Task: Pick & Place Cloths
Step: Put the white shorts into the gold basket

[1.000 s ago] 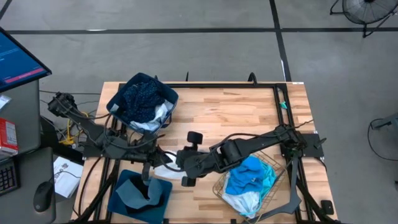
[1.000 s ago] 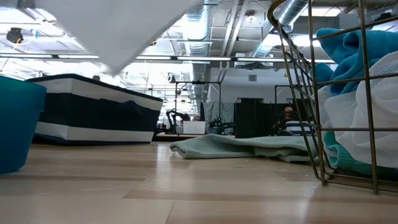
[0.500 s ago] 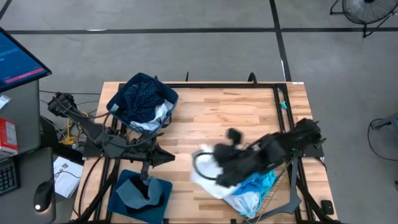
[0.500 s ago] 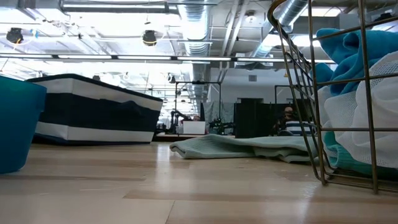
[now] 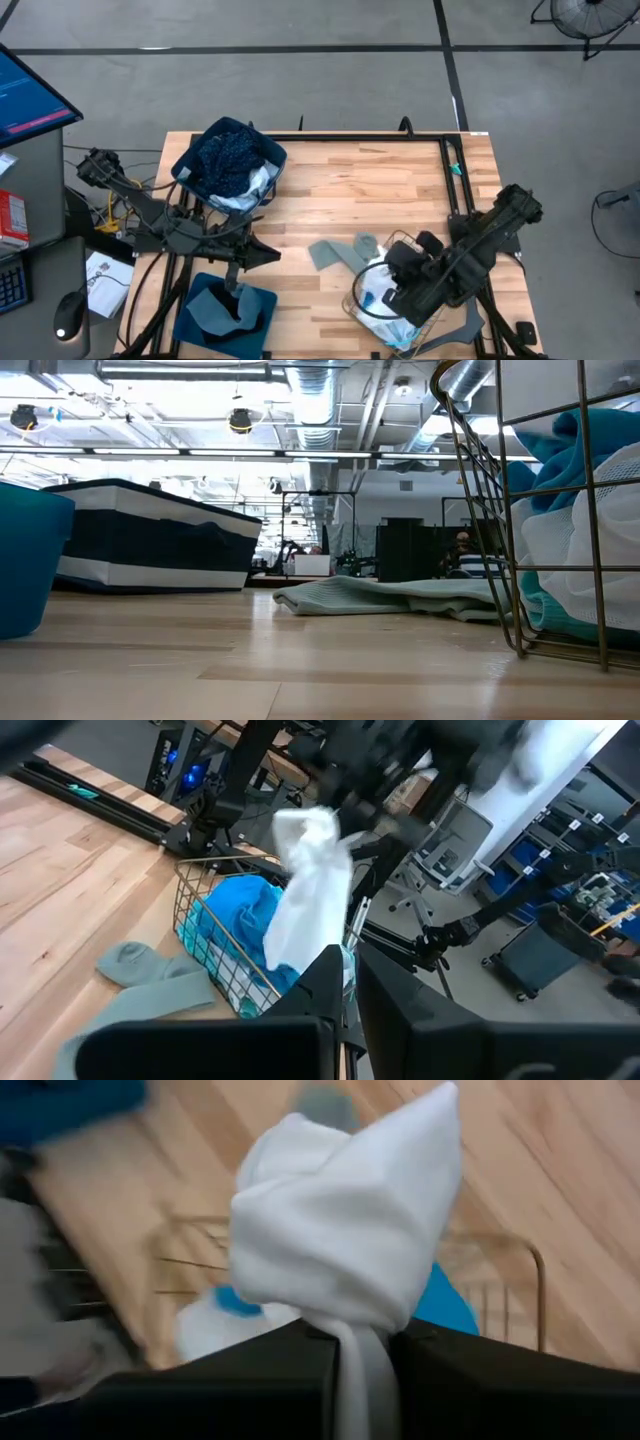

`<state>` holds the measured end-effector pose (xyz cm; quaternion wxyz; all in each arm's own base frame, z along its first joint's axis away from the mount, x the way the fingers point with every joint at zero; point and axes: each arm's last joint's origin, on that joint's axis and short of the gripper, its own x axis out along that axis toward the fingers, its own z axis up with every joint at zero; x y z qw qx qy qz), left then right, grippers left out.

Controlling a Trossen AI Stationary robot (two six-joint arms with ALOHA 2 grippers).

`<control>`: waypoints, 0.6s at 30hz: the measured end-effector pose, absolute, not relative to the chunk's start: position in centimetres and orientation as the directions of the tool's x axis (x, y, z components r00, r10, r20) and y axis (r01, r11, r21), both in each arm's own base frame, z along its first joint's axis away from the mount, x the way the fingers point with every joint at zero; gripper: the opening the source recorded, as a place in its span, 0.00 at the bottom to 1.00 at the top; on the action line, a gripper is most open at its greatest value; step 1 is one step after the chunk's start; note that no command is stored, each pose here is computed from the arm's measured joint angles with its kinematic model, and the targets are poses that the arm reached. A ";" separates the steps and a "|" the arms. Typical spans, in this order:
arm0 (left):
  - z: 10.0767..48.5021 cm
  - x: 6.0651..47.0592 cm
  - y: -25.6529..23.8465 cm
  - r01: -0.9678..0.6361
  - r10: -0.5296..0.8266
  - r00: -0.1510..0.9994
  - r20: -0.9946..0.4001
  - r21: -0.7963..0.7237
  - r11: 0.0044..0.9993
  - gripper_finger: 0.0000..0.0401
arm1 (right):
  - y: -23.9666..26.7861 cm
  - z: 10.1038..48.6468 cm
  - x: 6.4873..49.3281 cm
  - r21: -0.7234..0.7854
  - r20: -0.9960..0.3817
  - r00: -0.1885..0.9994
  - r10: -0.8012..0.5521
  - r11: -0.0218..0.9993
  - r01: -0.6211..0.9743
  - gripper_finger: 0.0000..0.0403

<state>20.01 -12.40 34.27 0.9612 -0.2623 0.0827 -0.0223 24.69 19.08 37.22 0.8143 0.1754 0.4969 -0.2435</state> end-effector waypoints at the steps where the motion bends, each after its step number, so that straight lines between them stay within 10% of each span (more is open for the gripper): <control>1: 34.3 20.0 -12.4 -0.001 -0.086 0.985 -0.148 -0.508 0.862 0.03 | 19.4 36.3 24.1 0.029 -0.907 0.358 -0.223 0.813 0.581 0.03; 10: 34.2 20.0 -12.4 -0.002 -0.086 0.985 -0.149 -0.507 0.862 0.03 | 18.9 26.9 22.2 -0.192 -0.955 0.027 -0.296 0.684 0.704 0.04; 18: 34.2 20.0 -12.3 -0.007 -0.069 0.987 -0.147 -0.465 0.885 0.03 | 19.2 20.9 23.0 -0.048 -0.991 0.059 -0.119 0.734 0.678 0.07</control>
